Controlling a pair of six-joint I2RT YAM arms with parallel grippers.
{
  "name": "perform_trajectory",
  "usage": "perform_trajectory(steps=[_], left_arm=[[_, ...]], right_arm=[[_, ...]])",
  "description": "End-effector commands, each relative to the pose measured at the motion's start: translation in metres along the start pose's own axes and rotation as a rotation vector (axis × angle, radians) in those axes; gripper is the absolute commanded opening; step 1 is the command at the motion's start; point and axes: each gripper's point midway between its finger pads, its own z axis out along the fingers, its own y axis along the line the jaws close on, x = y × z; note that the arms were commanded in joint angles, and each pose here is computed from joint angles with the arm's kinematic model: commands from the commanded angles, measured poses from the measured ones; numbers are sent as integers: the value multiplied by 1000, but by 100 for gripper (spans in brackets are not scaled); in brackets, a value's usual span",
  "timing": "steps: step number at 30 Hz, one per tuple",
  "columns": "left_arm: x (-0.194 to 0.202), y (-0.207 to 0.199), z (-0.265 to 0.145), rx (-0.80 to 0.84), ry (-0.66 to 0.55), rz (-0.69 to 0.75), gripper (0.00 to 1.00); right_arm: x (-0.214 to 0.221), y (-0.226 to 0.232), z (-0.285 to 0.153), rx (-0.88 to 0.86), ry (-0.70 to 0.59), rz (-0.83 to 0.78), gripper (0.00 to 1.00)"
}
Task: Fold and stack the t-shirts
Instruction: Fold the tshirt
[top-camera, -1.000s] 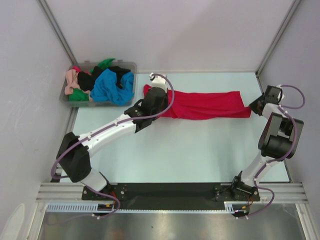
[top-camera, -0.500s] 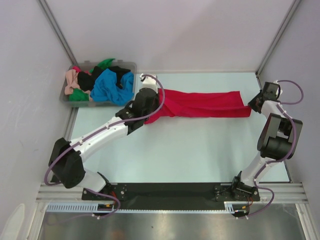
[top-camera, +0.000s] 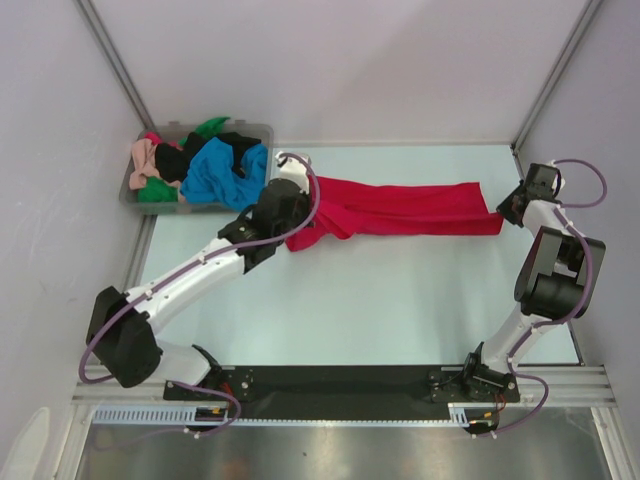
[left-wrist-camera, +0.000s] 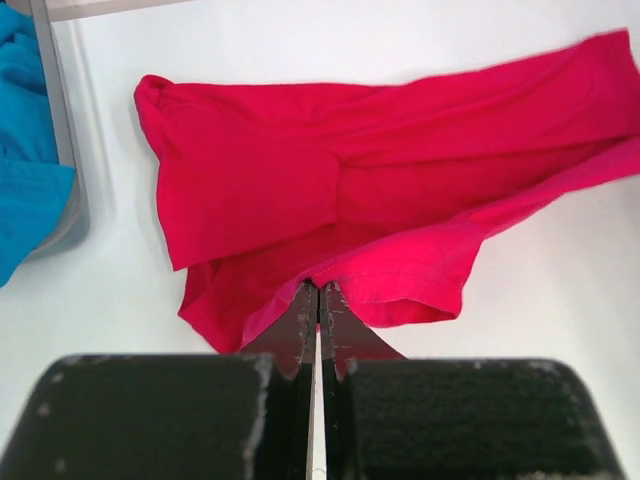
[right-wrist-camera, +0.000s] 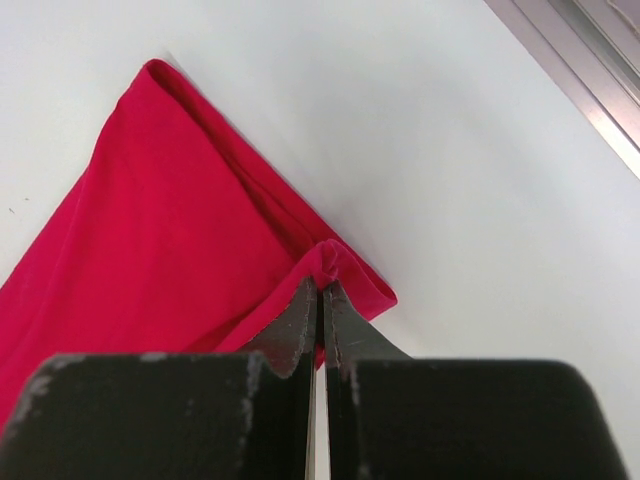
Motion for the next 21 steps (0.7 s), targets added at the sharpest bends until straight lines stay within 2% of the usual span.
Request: perform_trajectory(steps=[1,6,9,13,21], left_arm=[[-16,-4,-11,71,-10,58,0],[-19,-7,-6,148,8,162,0],[-24,4,-3,125,12,179,0],[-26,22,0,99,22,125,0],[7,13,-1,163,120,52,0]], right_arm=[[-26,5,-4,-5,-67,-14,0],[-29,8,-3,-7,-73,-37,0],[-31,8,-2,-3,-76,-42,0],[-31,10,0,-8,-70,-45,0],[-26,9,5,-7,-61,-44,0]])
